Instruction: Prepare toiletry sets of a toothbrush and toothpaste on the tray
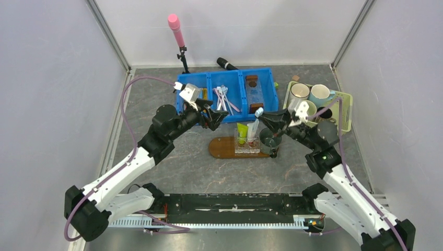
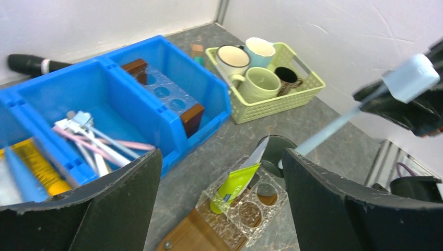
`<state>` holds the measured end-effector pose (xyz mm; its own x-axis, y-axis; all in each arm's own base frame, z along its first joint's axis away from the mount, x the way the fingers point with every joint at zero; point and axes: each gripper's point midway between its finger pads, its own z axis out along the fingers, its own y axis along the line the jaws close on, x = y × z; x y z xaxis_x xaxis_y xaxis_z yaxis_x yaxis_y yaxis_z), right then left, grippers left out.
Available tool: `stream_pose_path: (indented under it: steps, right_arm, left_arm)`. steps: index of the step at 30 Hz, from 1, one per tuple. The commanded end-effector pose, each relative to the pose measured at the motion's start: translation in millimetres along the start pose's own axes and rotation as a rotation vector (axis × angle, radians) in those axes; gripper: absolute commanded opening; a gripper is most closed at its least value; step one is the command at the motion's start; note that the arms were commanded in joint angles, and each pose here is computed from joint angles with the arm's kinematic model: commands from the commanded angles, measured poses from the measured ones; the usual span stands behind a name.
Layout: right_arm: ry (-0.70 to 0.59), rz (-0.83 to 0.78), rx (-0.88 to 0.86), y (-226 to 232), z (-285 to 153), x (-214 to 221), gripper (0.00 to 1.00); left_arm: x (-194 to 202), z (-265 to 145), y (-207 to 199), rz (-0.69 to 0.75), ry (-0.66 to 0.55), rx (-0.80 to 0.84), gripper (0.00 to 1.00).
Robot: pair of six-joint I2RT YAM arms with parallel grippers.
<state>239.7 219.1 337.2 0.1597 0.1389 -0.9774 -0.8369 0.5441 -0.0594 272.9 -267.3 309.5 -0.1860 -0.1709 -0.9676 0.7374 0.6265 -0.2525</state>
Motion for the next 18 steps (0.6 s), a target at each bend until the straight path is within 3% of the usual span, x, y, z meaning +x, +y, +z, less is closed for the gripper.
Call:
stream_pose_path:
  steps: [1, 5, 18]
  right_arm:
    - [-0.131, -0.269, -0.098, 19, -14, -12, 0.00]
    - [-0.125, -0.338, -0.136, 25, -19, 6, 0.00]
    - [-0.133, -0.270, -0.279, 55, -31, 42, 0.00]
  left_arm:
    - [3, -19, 31, 0.013, -0.012, -0.181, 0.91]
    - [16, -34, 47, 0.014, 0.002, -0.273, 0.91]
    - [36, -56, 61, -0.004, 0.021, -0.363, 0.91]
